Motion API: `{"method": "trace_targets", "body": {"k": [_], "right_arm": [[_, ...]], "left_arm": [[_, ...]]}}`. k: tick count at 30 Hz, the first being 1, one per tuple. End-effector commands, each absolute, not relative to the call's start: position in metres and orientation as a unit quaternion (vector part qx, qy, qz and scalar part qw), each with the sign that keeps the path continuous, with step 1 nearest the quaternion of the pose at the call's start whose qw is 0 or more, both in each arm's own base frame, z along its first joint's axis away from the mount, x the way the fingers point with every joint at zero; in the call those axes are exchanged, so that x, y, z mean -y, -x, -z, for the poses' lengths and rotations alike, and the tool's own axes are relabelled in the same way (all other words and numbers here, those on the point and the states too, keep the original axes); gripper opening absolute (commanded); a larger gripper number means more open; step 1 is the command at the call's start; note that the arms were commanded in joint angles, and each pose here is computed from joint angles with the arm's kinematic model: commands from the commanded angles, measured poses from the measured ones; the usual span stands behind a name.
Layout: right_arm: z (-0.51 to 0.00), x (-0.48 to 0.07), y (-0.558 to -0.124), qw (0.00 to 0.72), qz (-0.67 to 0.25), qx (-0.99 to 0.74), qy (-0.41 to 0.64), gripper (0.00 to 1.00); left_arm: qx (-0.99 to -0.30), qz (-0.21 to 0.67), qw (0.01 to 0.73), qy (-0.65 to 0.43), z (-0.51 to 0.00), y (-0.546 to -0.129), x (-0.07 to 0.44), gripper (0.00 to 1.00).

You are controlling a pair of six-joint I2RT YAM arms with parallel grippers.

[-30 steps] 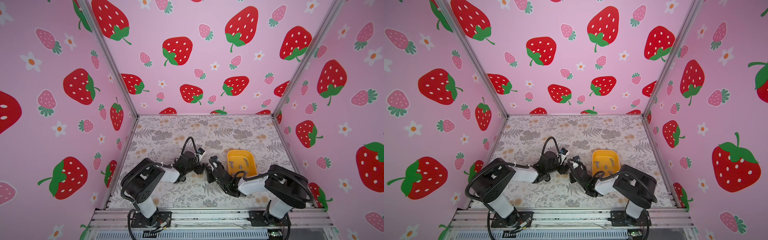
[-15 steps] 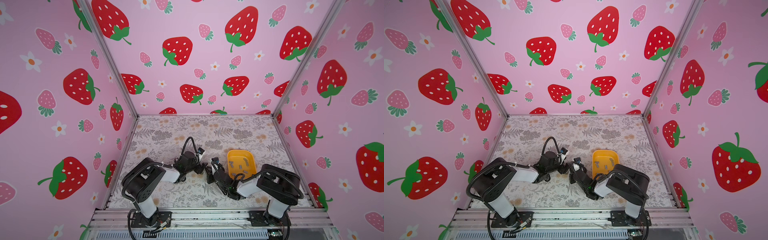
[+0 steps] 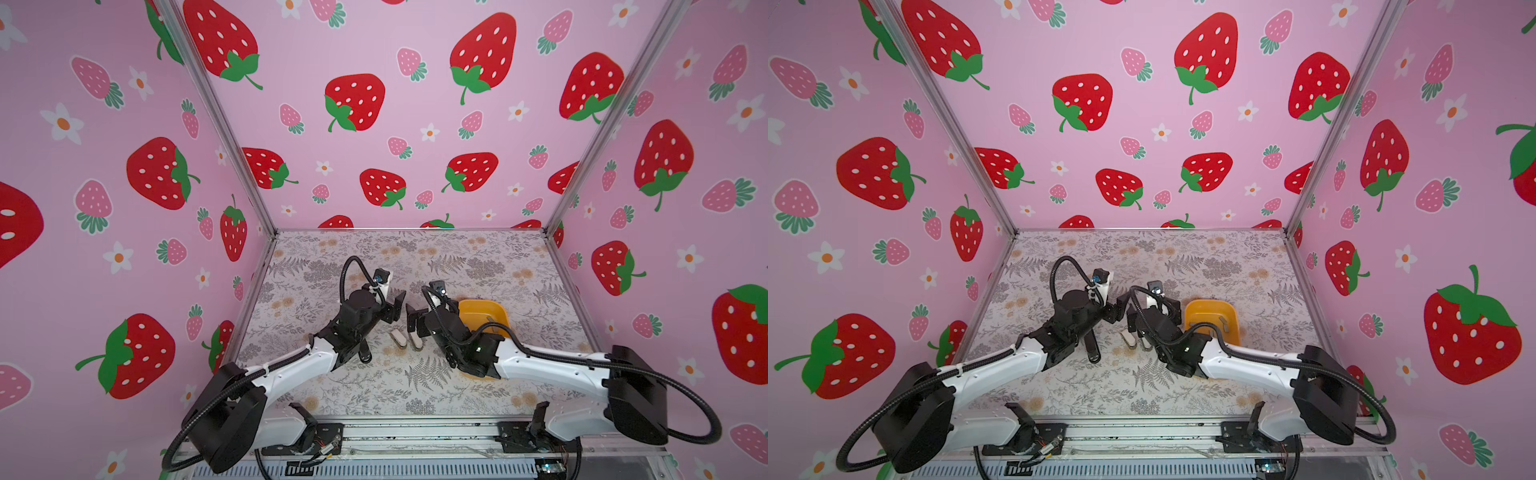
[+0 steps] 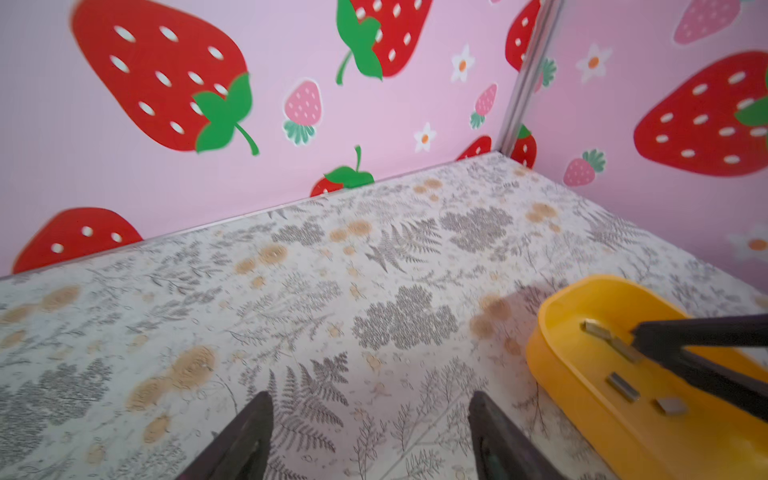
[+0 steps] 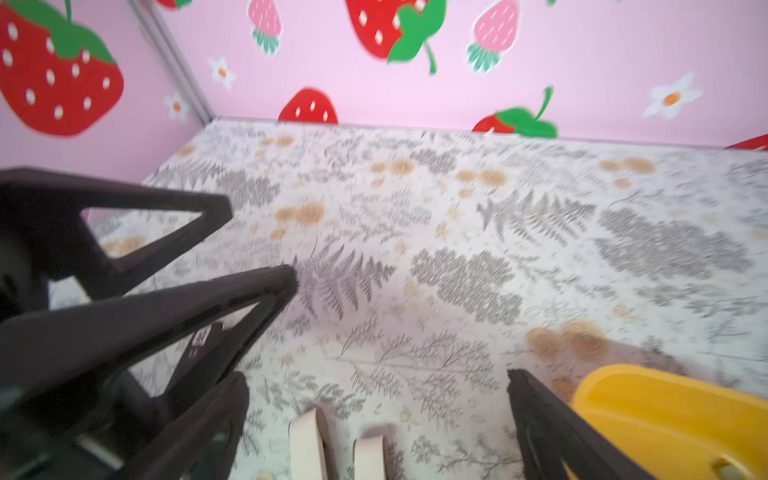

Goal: Load the staples into the stapler

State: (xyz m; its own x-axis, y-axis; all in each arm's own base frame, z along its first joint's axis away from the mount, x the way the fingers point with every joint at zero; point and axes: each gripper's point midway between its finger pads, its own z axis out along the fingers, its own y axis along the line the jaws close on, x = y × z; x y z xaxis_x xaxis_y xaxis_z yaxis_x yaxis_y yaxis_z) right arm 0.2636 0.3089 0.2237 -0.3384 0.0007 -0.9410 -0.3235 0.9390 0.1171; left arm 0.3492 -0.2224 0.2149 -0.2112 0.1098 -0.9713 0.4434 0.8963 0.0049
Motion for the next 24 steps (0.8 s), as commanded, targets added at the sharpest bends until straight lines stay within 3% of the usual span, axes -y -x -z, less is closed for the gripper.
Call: {"method": "trace_targets", "body": {"k": [1, 3, 5, 9, 12, 14, 19, 24], "right_arm": [[-0.264, -0.238, -0.292, 0.638, -0.024, -0.769, 0.025, 0.99], [-0.283, -0.212, -0.308, 0.680, 0.025, -0.732, 0.031, 0.99], [-0.281, -0.163, -0.330, 0.675, 0.111, -0.730, 0.010, 0.99], [-0.233, -0.062, -0.371, 0.630, 0.121, -0.767, -0.022, 0.99], [-0.196, 0.010, -0.366, 0.603, 0.175, -0.772, -0.098, 0.99], [-0.169, 0.019, -0.362, 0.603, 0.150, -0.777, -0.102, 0.99], [-0.137, 0.018, -0.363, 0.615, 0.159, -0.768, -0.079, 0.99], [-0.138, -0.002, -0.370, 0.654, 0.119, -0.746, -0.026, 0.99]], "left_arm": [[-0.779, 0.013, 0.601, -0.179, -0.227, -0.366, 0.195, 0.69], [-0.777, -0.043, 0.614, -0.135, -0.244, -0.369, 0.168, 0.70], [-0.769, -0.066, 0.625, -0.113, -0.250, -0.362, 0.139, 0.71], [-0.779, -0.077, 0.621, -0.032, -0.228, -0.347, 0.056, 0.73], [-0.791, -0.099, 0.600, 0.063, -0.187, -0.338, -0.010, 0.74], [-0.799, -0.107, 0.582, 0.105, -0.161, -0.335, -0.036, 0.73], [-0.800, -0.111, 0.582, 0.093, -0.133, -0.348, -0.039, 0.73], [-0.820, -0.056, 0.562, 0.097, -0.114, -0.381, -0.037, 0.71]]}}
